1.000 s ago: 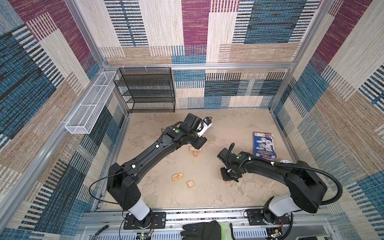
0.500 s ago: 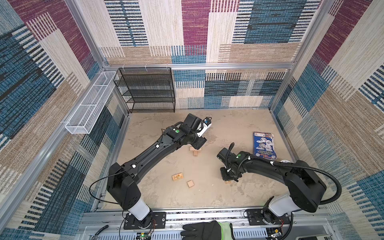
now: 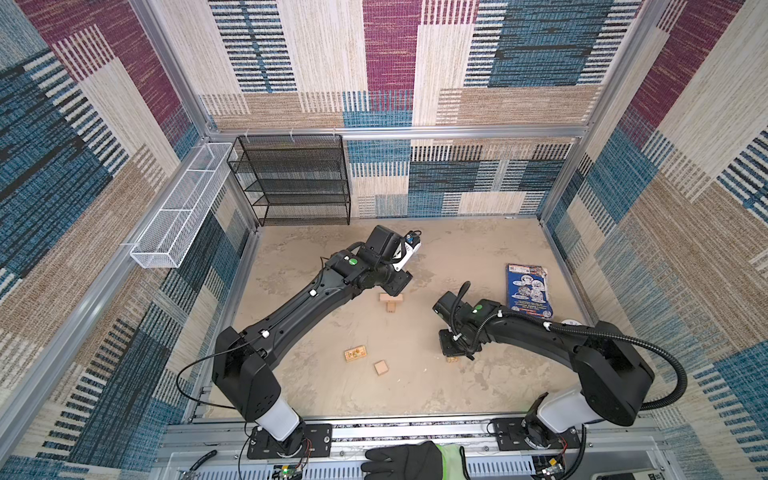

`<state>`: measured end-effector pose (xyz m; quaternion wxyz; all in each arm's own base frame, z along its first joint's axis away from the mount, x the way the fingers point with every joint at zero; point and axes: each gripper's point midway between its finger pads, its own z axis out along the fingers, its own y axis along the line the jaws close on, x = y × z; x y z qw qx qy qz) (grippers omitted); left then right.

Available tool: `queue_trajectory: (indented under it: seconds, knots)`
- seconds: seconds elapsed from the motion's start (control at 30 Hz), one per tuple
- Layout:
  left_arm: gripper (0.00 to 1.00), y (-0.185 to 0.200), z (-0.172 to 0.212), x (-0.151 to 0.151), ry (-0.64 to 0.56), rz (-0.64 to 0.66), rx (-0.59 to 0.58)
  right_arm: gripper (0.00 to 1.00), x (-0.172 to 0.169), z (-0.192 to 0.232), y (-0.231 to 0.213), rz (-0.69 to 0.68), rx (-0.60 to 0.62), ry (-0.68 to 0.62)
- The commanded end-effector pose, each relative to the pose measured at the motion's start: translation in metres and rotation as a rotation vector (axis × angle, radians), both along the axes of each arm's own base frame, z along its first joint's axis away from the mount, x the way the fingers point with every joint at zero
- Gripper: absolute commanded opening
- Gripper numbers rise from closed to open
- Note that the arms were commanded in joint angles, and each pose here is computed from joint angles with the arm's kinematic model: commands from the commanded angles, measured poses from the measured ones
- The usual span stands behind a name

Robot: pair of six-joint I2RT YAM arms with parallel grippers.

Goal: Build the wood block tower
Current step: 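Lift the cow-printed block with the right gripper while the left arm holds still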

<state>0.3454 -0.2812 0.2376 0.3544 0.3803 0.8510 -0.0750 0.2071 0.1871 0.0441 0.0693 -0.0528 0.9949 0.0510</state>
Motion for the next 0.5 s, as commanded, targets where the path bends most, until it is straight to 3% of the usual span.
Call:
queue_trajectory:
  seconds: [0.0,0.47]
  knots:
    - [0.65,0.0,0.003,0.001,0.031,0.065,-0.047,0.0,0.009,0.013,0.003,-0.031,0.008,-0.037]
    - [0.63,0.039,-0.026,-0.028,0.093,0.221,-0.097,0.0,0.067,0.066,0.048,0.006,0.039,-0.134]
